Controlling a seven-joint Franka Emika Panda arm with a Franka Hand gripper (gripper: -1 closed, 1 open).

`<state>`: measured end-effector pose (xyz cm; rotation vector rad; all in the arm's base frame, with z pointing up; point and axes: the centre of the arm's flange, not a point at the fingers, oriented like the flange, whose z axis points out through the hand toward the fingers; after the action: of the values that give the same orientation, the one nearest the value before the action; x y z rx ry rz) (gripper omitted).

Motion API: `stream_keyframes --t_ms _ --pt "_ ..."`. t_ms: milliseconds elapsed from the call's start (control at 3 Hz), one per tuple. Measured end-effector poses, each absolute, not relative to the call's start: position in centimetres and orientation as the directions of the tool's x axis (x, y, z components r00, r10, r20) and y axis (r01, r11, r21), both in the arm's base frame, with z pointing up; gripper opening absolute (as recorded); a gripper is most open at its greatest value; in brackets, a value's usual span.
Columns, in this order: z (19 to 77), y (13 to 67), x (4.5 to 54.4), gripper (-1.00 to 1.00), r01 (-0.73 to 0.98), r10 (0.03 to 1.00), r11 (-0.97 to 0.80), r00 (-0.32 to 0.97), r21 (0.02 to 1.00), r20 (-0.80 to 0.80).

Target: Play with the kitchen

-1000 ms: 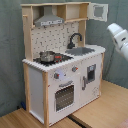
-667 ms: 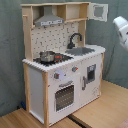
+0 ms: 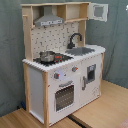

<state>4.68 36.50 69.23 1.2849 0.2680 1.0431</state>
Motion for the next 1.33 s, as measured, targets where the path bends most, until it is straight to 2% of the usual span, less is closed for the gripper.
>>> stream_keyframes --t_ms 667,1333 --pt "73.8 29.7 3.8 1.0 -0.598 0.612 -0.103 0.591 0.795 0.525" --pt "76.2 21.9 5.3 1.0 -0.664 0.492 -0.167 0.584 0.729 0.645"
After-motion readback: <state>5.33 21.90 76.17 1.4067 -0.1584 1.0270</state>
